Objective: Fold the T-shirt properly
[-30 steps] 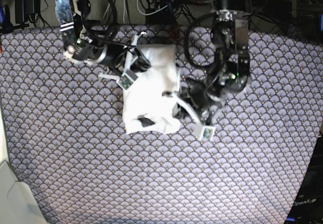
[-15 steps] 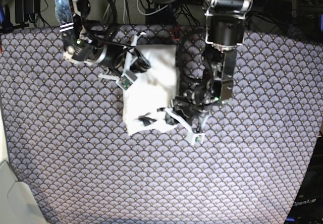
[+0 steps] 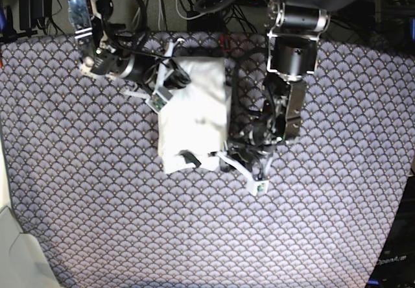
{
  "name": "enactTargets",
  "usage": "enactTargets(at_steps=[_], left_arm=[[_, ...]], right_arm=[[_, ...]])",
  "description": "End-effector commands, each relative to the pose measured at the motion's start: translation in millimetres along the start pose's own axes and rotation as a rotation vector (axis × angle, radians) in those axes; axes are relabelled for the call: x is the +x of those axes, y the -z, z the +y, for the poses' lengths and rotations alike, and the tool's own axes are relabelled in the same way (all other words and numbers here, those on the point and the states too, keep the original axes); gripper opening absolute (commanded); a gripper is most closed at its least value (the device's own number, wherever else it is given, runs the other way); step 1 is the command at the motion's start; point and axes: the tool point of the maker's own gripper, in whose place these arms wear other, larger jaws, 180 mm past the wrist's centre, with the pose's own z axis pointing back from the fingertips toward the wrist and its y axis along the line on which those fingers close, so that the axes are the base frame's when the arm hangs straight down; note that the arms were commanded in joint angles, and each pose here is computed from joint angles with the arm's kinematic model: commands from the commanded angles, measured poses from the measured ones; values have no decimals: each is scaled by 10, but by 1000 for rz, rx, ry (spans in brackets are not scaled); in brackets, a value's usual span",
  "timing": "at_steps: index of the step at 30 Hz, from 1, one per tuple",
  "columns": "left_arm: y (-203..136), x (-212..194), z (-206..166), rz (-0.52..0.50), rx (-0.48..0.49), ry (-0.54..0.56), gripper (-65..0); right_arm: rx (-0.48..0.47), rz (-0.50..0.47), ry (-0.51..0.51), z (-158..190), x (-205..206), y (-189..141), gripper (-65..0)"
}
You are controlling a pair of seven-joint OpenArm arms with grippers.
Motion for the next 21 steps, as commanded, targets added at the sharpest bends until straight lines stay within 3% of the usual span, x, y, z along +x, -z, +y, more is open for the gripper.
enactTargets(at_steps=[1, 9, 16, 21], left_arm=[[2, 229, -89, -53, -21, 15, -616], [-74, 235, -82, -46, -21, 28, -615], [-592, 690, -186, -167, -57, 35, -615], [-1090, 749, 76, -153, 24, 103, -615]], right_arm=[[-2, 31, -4, -19, -85, -8, -596], [-2, -38, -32, 92, 50, -119, -596], [-15, -85, -79, 158, 227, -252, -596], [-19, -68, -100, 222, 169, -364, -596]])
